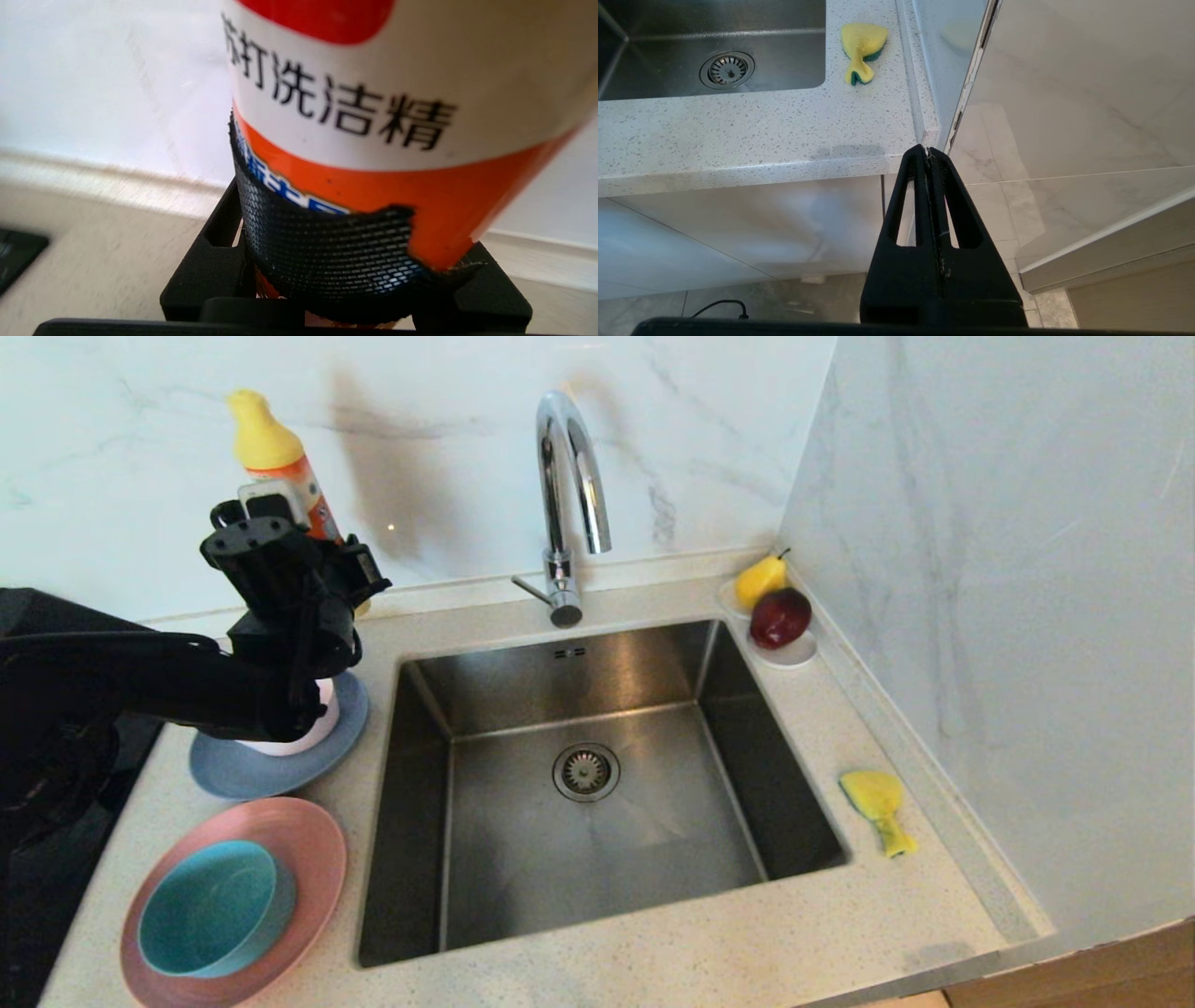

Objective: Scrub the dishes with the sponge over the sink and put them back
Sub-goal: Place the dish soap on the table

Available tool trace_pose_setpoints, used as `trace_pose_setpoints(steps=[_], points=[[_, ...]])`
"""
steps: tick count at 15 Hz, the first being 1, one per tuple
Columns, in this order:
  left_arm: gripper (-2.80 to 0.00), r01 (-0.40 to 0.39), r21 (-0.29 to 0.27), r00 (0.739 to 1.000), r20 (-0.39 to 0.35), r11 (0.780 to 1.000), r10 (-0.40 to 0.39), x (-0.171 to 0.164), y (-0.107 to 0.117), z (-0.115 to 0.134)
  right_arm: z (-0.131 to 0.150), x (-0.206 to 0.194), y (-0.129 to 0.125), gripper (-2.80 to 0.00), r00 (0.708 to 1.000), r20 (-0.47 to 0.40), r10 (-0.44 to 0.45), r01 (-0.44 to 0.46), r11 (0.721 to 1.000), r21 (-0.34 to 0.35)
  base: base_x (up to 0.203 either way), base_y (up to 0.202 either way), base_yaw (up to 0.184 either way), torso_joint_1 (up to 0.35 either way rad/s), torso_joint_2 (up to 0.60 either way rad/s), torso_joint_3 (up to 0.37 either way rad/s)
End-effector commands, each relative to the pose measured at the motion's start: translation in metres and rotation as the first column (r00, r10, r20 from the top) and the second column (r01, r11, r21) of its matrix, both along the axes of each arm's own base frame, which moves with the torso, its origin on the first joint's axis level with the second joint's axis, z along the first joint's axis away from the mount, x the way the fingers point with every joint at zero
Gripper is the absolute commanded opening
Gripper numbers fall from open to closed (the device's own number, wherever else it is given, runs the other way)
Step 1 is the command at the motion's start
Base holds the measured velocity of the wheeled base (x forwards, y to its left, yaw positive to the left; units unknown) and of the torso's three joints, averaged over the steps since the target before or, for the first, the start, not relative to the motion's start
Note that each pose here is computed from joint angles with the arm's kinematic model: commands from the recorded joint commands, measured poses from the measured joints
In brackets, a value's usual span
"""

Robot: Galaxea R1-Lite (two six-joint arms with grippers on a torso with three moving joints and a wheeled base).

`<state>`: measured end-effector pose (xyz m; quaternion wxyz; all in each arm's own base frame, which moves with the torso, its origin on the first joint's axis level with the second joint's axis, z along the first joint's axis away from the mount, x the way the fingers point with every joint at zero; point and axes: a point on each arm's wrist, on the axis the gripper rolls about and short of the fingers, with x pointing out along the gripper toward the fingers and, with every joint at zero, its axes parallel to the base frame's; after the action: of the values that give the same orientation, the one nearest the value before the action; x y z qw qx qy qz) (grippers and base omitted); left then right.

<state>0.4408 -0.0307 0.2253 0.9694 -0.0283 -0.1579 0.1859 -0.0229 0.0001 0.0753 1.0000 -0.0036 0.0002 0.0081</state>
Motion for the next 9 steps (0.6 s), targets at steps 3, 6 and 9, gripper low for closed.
trace_pose_setpoints(steps=[3,6,9], points=[[-2.80,-0.010,-0.015,0.991,-0.131,1.000,0.008,0.035,-0.009,-0.038,0.000,0.000,0.000,-2.80,1.000,0.000,0.001,-0.001,1.000,0.000,0.000,0.000,0.000,0.000,0.00,0.000],[-2.80,-0.006,-0.012,0.986,-0.168,1.000,0.004,0.043,-0.012,-0.049,0.000,0.000,0.000,-2.80,1.000,0.002,0.001,-0.001,1.000,0.000,0.000,0.000,0.000,0.000,0.00,0.000],[-2.80,-0.015,-0.002,0.980,-0.196,1.000,0.014,0.050,-0.012,-0.048,0.000,0.000,0.000,-2.80,1.000,0.002,0.001,-0.001,1.000,0.000,0.000,0.000,0.000,0.000,0.00,0.000]])
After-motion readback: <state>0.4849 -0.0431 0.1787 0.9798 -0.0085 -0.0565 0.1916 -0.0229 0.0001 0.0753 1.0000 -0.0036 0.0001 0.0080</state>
